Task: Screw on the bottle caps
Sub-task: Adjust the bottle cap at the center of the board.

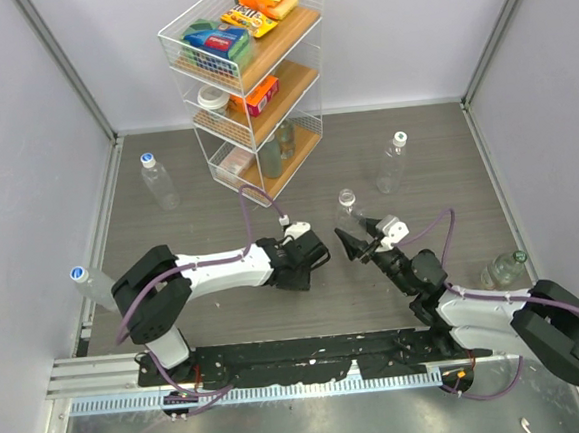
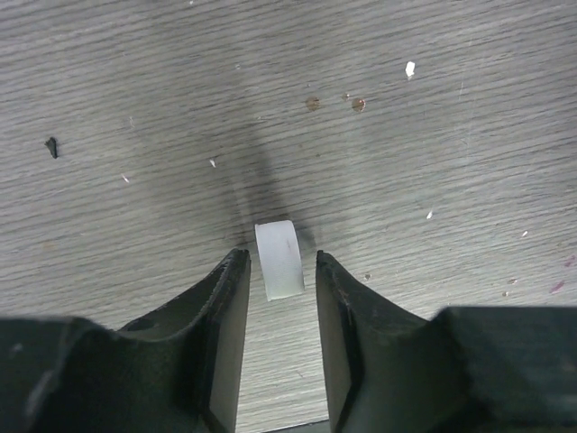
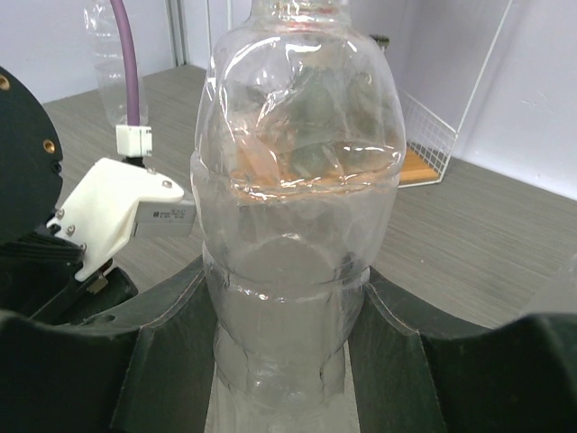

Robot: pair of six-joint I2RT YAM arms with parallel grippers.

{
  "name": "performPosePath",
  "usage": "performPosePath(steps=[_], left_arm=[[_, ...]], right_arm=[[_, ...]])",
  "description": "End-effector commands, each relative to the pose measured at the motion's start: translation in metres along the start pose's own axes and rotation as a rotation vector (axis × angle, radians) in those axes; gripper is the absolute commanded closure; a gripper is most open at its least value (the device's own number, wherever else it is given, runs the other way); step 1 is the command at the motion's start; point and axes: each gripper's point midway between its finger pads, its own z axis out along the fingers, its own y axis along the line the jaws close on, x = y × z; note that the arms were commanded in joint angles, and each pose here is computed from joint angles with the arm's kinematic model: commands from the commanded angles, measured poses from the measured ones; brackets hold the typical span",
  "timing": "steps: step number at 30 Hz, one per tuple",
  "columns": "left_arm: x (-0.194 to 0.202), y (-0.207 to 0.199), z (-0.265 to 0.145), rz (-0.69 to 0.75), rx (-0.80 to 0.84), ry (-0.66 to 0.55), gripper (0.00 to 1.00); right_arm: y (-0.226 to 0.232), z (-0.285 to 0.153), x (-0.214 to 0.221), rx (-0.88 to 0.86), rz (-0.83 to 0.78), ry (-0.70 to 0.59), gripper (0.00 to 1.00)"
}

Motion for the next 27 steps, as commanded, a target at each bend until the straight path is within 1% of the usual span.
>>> performPosePath(steps=[1, 3, 7, 10, 13, 16, 17, 18, 21, 24, 27], left_arm=[[-0.014, 0.001, -0.006, 0.0, -0.019, -0.054, 0.65], [-0.015, 0.003, -0.008, 0.002, -0.02, -0.064, 0.68], [-0.015, 0.002, -0.008, 0.011, 0.0, -0.076, 0.78], [-0.018, 0.002, -0.008, 0.008, 0.004, -0.083, 0.8], [-0.019, -0.005, -0.009, -0.005, 0.058, -0.074, 0.81], [-0.022, -0.019, -0.012, -0.032, 0.172, -0.069, 0.81], [-0.025, -0.025, -0.014, -0.048, 0.228, -0.075, 0.81], [-0.023, -0.027, -0.014, -0.07, 0.285, -0.055, 0.8], [-0.021, -0.052, -0.03, -0.088, 0.482, -0.031, 0.77], [-0.02, -0.059, -0.032, -0.097, 0.531, -0.013, 0.76], [-0.016, -0.068, -0.026, -0.112, 0.59, 0.042, 0.77]], right_arm=[[0.003, -0.02, 0.029, -0.019, 0.0, 0.07, 0.58], [0.004, -0.021, 0.03, -0.021, 0.002, 0.074, 0.58], [0.005, -0.02, 0.031, -0.023, 0.006, 0.083, 0.58], [0.007, -0.018, 0.032, -0.033, 0.007, 0.09, 0.58], [0.007, -0.019, 0.034, -0.032, 0.007, 0.095, 0.58], [0.003, -0.019, 0.031, -0.012, 0.008, 0.086, 0.58], [0.002, -0.02, 0.03, -0.006, 0.01, 0.085, 0.58], [-0.001, -0.02, 0.027, 0.009, 0.014, 0.074, 0.58], [-0.004, -0.023, 0.023, 0.025, 0.018, 0.066, 0.58], [-0.007, -0.025, 0.014, 0.037, 0.019, 0.035, 0.58], [-0.009, -0.027, 0.013, 0.045, 0.007, 0.044, 0.58]])
